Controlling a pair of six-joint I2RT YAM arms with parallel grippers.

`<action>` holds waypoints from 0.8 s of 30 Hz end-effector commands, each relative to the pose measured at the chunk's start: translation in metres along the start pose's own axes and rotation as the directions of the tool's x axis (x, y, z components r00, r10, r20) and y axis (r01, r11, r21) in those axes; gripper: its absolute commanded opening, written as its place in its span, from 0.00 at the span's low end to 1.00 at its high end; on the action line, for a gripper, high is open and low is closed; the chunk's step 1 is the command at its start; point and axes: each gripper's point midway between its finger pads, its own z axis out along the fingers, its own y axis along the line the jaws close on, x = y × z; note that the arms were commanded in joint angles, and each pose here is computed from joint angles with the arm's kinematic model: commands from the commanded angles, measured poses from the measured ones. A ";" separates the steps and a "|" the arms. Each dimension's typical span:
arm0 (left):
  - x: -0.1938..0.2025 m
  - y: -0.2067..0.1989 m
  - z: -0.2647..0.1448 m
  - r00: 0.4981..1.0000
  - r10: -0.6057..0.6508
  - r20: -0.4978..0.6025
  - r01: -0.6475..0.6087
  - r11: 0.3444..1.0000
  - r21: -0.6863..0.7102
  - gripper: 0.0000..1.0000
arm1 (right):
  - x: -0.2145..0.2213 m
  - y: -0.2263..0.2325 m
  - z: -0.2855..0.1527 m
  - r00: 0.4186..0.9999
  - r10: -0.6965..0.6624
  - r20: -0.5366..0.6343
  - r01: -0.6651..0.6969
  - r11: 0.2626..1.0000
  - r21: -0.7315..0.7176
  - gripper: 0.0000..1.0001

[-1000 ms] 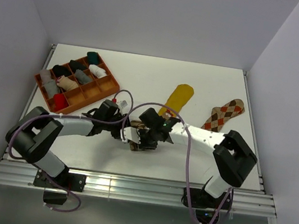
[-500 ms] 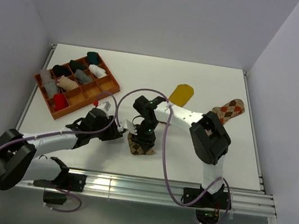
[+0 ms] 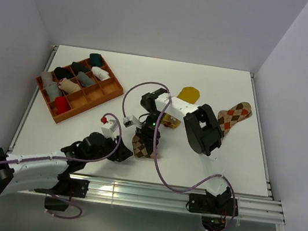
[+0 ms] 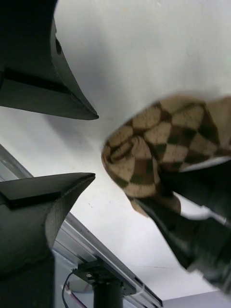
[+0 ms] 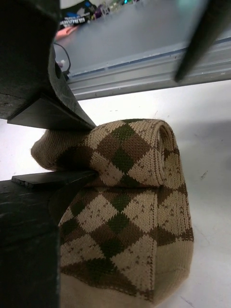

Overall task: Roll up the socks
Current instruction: Roll the sock at the center of the board.

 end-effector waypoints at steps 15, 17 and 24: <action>-0.037 -0.051 0.041 0.937 0.331 0.106 -0.329 0.943 -0.043 0.58 | 0.012 -0.018 0.002 0.997 0.060 -0.052 -0.060 0.998 0.000 0.42; -0.036 -0.053 0.043 0.935 0.338 0.109 -0.337 0.941 -0.029 0.59 | 0.012 -0.017 0.002 0.997 0.064 -0.051 -0.065 0.998 -0.011 0.42; -0.025 -0.063 0.052 0.937 0.339 0.086 -0.344 0.938 0.046 0.59 | 0.011 -0.020 0.001 0.996 0.072 -0.049 -0.072 0.997 -0.010 0.42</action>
